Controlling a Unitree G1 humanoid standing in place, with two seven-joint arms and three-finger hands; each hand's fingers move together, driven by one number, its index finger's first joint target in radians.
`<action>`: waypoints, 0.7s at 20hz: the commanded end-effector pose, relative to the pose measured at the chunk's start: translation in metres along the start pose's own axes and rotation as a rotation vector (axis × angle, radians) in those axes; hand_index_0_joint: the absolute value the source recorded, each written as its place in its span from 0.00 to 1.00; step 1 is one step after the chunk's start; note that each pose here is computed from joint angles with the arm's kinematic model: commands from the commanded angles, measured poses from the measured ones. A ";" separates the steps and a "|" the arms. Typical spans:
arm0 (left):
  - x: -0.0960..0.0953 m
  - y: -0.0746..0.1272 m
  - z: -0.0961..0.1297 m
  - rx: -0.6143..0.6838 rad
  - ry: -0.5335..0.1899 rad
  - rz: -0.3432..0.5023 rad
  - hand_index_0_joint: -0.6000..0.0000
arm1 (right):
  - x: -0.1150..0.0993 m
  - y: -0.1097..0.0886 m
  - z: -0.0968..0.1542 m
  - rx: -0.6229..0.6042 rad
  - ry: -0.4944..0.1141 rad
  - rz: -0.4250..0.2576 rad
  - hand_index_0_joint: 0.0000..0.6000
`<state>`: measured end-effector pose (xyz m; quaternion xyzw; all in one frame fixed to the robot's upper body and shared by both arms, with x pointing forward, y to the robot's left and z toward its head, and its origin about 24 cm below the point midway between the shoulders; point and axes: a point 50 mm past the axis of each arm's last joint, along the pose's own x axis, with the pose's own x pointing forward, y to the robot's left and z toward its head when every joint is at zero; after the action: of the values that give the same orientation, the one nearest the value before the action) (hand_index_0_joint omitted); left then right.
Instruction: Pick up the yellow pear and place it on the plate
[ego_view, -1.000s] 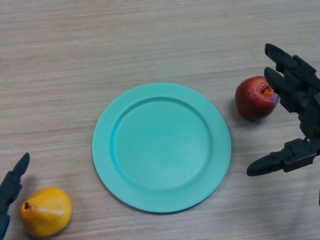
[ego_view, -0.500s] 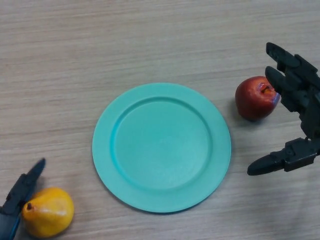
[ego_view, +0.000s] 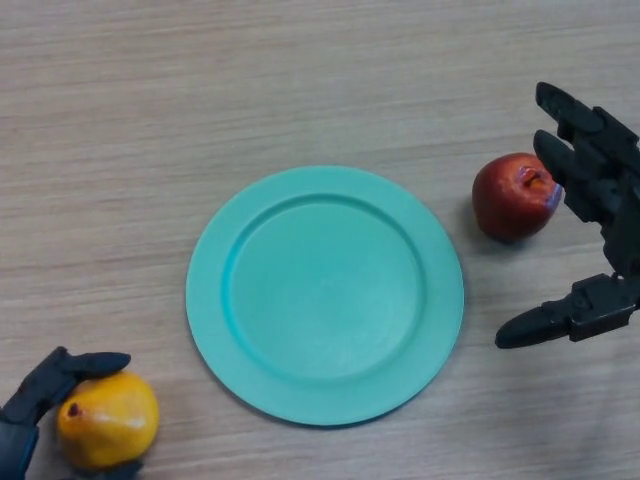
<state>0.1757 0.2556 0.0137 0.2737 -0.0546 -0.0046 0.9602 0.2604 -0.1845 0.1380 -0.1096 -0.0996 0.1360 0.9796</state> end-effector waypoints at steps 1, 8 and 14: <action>0.002 0.025 0.023 0.077 -0.149 0.092 0.00 | -0.006 -0.019 0.035 -0.068 -0.201 -0.074 0.00; 0.025 0.025 0.093 0.128 -0.381 0.030 0.00 | -0.010 -0.019 0.039 -0.084 -0.209 -0.080 0.00; 0.066 0.001 0.125 0.142 -0.540 -0.070 0.00 | -0.020 -0.019 0.047 -0.085 -0.218 -0.088 0.00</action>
<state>0.2341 0.1782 0.1055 0.3113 -0.2394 -0.1392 0.9090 0.2441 -0.1888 0.1522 -0.1186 -0.1218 0.1221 0.9778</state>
